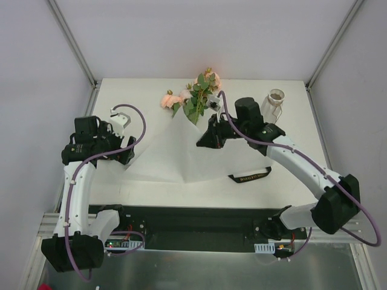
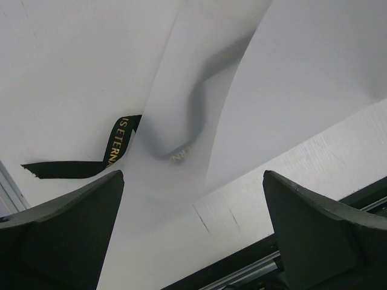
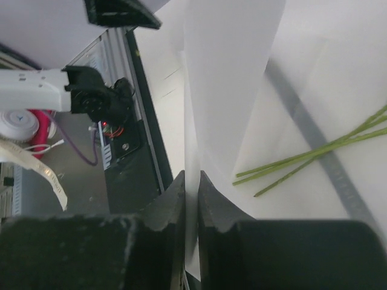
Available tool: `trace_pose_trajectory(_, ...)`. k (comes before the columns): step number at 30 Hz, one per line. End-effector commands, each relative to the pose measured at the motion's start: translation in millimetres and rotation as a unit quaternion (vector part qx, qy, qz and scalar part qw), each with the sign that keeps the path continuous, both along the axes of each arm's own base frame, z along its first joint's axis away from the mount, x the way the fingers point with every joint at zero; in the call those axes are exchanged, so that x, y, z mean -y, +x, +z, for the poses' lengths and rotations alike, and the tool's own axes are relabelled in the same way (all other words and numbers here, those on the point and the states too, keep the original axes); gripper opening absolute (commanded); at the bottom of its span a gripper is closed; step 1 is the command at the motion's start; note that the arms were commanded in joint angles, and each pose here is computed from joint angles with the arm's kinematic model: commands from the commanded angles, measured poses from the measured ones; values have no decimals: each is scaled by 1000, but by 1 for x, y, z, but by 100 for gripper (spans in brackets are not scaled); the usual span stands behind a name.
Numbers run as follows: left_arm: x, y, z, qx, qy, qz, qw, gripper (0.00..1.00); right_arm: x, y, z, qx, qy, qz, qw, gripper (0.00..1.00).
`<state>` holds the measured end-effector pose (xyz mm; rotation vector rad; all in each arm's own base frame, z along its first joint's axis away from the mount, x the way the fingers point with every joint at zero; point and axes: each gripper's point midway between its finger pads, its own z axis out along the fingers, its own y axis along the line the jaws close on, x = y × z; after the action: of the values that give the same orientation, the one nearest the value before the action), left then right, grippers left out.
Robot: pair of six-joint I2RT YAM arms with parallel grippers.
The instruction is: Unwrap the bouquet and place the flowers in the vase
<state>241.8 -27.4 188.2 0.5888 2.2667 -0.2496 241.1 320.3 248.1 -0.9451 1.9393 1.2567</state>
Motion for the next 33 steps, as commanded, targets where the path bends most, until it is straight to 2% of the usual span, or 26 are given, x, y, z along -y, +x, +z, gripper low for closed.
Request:
trace_pose_trajectory(1, -1, 4, 17, 31, 7, 4, 999, 99, 8, -41, 14, 45, -11, 28, 999, 13)
trace_pose_trajectory(8, -1, 3, 27, 44, 5, 11, 999, 99, 19, -108, 21, 67, -27, 64, 995, 17)
trace_pose_trajectory(10, 0, 2, 28, 45, 1, 12, 999, 99, 22, -129, 11, 52, -41, 80, 995, 19)
trace_pose_trajectory(13, 2, 2, 29, 45, -5, 10, 999, 99, 29, -158, 1, 41, -53, 99, 993, 36)
trace_pose_trajectory(16, 3, 2, 29, 41, -8, 12, 999, 99, 34, -179, -5, 30, -65, 104, 992, 46)
trace_pose_trajectory(17, 3, 2, 29, 41, -10, 13, 999, 99, 35, -181, -4, 23, -66, 97, 993, 57)
trace_pose_trajectory(19, 3, 2, 29, 40, -12, 15, 999, 99, 38, -190, 8, 28, -60, 100, 993, 63)
trace_pose_trajectory(22, 3, 2, 28, 37, -11, 17, 999, 99, 48, -186, 26, 43, -62, 78, 994, 68)
trace_pose_trajectory(29, 2, -1, 24, 34, -8, 19, 999, 99, 68, -142, 118, 156, -27, -43, 986, 85)
trace_pose_trajectory(33, 0, -4, 17, 31, -1, 18, 999, 99, 70, -97, 134, 155, -41, -122, 980, 83)
